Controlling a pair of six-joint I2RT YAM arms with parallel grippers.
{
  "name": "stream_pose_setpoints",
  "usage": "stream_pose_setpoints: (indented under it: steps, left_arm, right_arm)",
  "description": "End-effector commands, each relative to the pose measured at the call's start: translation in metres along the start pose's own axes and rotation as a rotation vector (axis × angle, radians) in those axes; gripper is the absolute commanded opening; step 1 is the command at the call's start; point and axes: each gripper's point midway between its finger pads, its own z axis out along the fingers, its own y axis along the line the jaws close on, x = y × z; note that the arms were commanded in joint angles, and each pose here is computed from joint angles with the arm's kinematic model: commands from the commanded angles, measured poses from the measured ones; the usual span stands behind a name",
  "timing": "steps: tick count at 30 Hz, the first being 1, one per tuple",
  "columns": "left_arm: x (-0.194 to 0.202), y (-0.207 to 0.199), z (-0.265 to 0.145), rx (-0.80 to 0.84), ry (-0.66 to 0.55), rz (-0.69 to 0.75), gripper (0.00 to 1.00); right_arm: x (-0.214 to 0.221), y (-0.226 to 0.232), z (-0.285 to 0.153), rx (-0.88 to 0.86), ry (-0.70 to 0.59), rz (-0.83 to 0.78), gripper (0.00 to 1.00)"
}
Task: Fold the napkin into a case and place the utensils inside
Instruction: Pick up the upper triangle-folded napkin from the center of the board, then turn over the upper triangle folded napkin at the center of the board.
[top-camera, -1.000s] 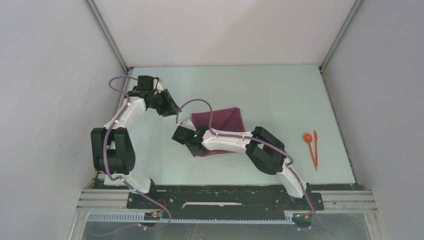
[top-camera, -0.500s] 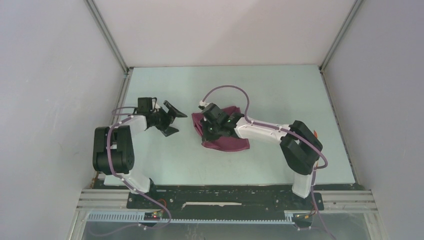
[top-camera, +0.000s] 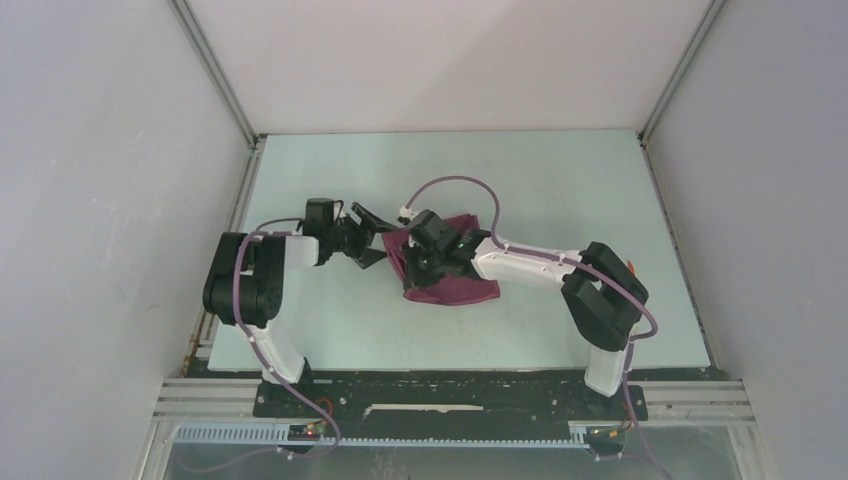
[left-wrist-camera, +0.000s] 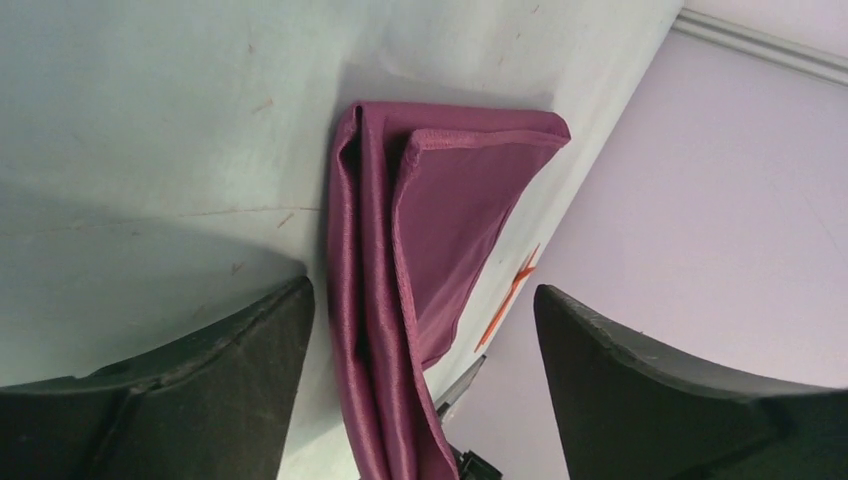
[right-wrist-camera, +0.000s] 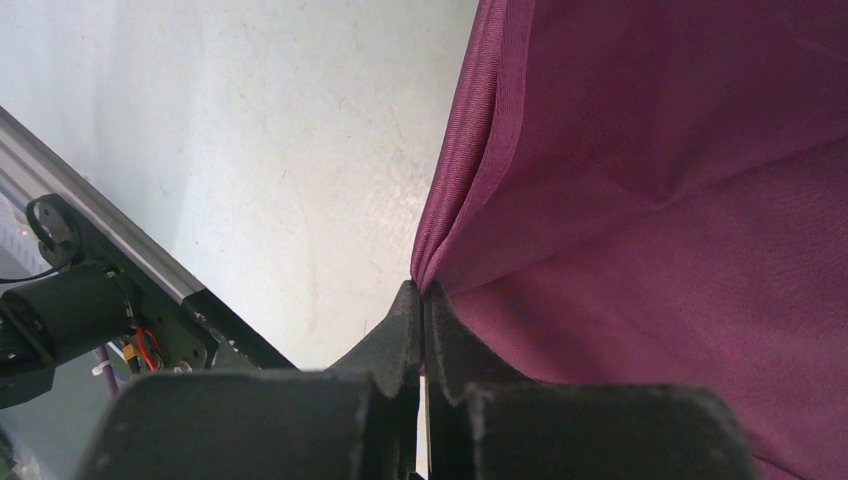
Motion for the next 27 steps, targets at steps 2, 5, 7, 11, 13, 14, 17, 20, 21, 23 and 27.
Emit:
stream_pose_setpoints:
  steps: [2,5,7,11,13,14,17,20,21,23,27]
  left_arm:
    - [-0.010,0.003,0.004,-0.012,-0.065,0.010,0.77]
    - [-0.012,0.009,0.011,-0.017,-0.062,-0.002,0.65]
    - [-0.015,0.006,0.014,-0.007,-0.065,0.003,0.62]
    - [-0.020,-0.001,0.015,0.007,-0.077,0.023,0.53]
    - [-0.021,-0.003,0.014,0.005,-0.085,0.031,0.50]
    - [-0.022,-0.003,0.013,0.002,-0.089,0.033,0.46]
    - [-0.022,-0.002,0.013,-0.004,-0.094,0.035,0.39]
    - [-0.023,0.001,0.013,-0.011,-0.095,0.029,0.30]
    - [-0.024,0.001,0.012,-0.011,-0.099,0.027,0.27]
    - [-0.027,-0.001,0.007,-0.010,-0.115,0.037,0.18]
    - [-0.035,0.000,-0.023,-0.070,-0.178,0.093,0.03]
  right_arm:
    - [-0.026,0.017,-0.023,-0.068,-0.091,-0.018,0.00]
    - [-0.028,0.017,-0.026,-0.071,-0.096,-0.022,0.00]
    - [-0.028,0.017,-0.026,-0.074,-0.093,-0.023,0.00]
    - [-0.028,0.016,-0.027,-0.073,-0.091,-0.029,0.00]
    - [-0.026,0.015,-0.027,-0.067,-0.085,-0.032,0.00]
    - [-0.024,0.015,-0.027,-0.064,-0.082,-0.034,0.00]
    - [-0.021,0.015,-0.027,-0.066,-0.076,-0.035,0.00]
    - [-0.018,0.015,-0.027,-0.066,-0.068,-0.038,0.00]
    - [-0.018,0.016,-0.027,-0.068,-0.066,-0.041,0.00]
    - [-0.015,0.018,-0.027,-0.067,-0.060,-0.050,0.00]
    - [-0.002,0.029,-0.030,-0.074,-0.037,-0.092,0.00]
